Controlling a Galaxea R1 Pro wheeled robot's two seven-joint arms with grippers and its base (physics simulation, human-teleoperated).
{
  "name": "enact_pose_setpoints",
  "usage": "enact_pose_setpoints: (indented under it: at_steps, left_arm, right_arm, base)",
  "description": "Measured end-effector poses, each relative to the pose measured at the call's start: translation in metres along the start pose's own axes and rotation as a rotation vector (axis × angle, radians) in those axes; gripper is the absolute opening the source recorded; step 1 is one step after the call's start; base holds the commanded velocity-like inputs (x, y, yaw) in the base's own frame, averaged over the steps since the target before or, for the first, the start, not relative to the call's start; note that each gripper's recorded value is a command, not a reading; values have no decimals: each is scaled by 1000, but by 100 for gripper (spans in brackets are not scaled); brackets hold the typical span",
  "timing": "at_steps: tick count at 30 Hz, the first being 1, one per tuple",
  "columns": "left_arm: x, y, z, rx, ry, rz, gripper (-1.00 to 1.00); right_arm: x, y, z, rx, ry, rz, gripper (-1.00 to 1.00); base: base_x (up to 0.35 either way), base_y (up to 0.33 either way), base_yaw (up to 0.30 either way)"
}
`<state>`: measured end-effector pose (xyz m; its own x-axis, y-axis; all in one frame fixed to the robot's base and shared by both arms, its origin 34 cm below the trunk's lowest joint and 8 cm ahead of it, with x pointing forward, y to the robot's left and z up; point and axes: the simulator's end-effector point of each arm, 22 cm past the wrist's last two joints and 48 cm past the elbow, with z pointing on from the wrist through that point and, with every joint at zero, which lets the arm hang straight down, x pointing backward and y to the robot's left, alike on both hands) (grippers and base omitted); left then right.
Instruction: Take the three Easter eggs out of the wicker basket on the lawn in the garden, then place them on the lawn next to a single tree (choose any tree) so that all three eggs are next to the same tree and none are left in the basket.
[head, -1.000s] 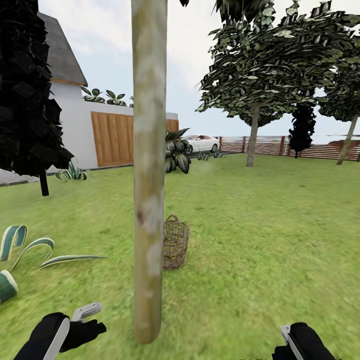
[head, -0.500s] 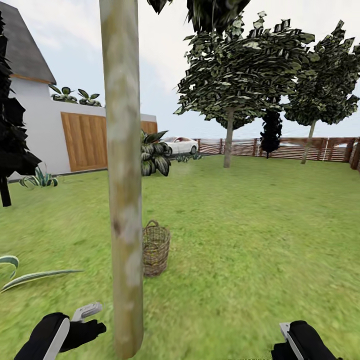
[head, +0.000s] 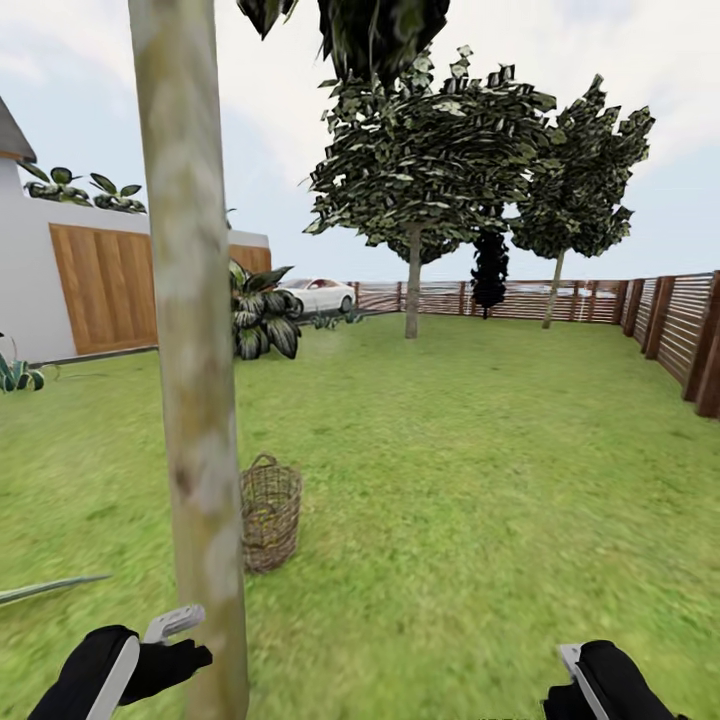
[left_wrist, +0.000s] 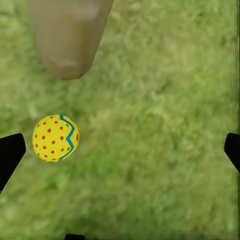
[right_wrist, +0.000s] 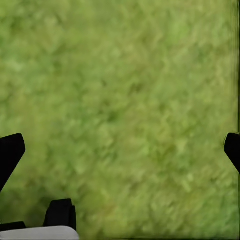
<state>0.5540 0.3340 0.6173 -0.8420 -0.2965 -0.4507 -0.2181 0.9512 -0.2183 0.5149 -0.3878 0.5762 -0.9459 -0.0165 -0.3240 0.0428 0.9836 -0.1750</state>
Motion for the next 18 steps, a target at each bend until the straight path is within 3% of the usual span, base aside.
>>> enact_pose_setpoints:
  at_steps: [18]
  left_arm:
    - [-15,-7,-27,-2,7,-4,100]
  right_arm:
    - [-19,-7,-35,0,-14,3,100]
  base:
    - [0,0,-257]
